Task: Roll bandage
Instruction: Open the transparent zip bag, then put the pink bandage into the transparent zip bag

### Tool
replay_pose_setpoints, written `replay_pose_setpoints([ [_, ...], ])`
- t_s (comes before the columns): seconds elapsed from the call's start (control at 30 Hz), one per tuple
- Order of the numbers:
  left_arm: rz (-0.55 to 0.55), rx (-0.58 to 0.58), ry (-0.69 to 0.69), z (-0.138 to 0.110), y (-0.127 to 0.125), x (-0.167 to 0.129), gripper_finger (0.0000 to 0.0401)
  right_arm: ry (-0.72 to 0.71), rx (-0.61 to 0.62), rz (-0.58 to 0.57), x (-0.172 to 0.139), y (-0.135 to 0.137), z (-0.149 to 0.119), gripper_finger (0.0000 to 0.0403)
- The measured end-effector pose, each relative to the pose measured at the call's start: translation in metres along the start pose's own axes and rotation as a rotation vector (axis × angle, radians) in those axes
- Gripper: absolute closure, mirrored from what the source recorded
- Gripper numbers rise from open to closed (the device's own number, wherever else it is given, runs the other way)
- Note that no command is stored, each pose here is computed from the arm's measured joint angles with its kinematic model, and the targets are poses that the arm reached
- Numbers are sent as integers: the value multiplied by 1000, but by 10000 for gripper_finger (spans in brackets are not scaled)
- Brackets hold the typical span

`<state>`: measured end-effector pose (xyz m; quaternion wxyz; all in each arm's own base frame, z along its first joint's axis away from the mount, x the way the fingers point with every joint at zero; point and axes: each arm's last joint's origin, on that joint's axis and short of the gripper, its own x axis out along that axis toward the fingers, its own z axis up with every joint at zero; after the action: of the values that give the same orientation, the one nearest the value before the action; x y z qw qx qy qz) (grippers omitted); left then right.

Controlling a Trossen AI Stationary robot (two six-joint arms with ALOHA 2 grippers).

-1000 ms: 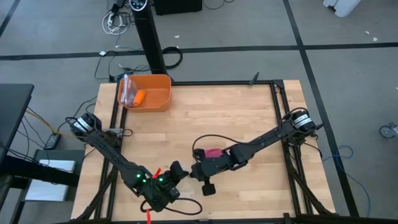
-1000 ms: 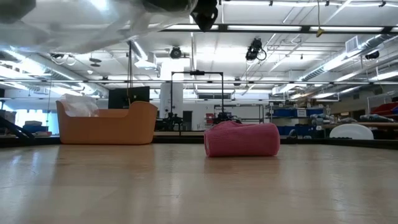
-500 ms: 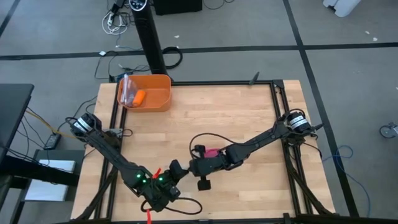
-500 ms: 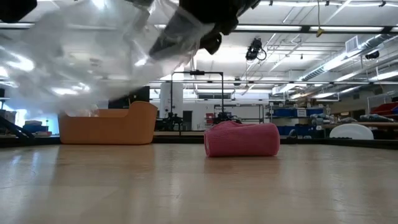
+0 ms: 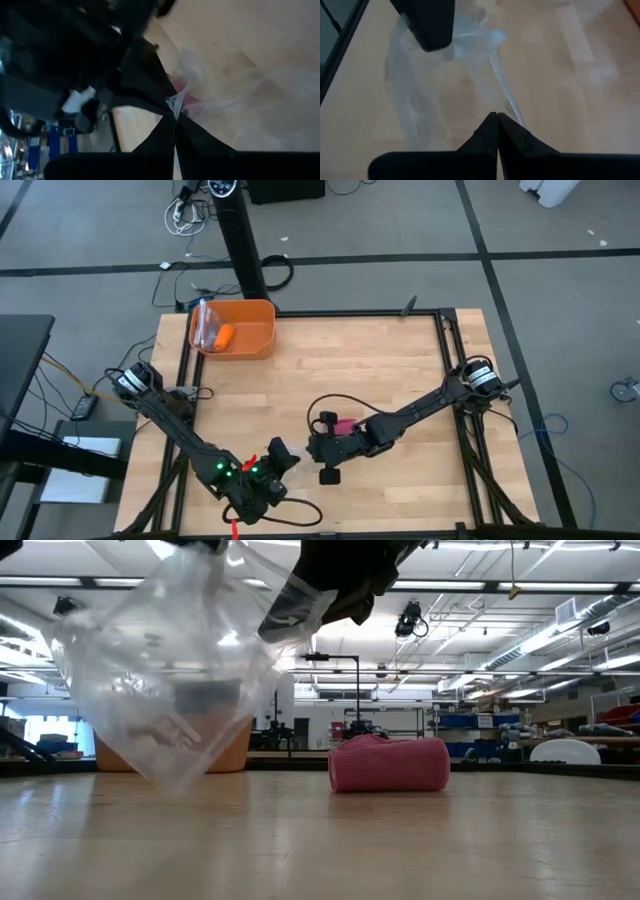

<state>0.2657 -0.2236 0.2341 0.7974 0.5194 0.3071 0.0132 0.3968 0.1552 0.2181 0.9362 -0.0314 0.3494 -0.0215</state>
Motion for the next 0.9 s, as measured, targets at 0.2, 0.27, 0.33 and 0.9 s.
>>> replay_pose_setpoints([
  [0.2,-5,-78,43,-13,-13,5,392,-1,11,-27,-3,-2,1,388],
  [0.27,10,-131,48,-17,-18,7,392,-3,8,-49,-6,-3,2,383],
  [0.33,38,-171,49,-20,-22,10,392,-16,12,-59,-10,-3,4,379],
  [0.9,296,74,144,-24,-19,13,398,-110,11,-147,-83,-13,27,328],
])
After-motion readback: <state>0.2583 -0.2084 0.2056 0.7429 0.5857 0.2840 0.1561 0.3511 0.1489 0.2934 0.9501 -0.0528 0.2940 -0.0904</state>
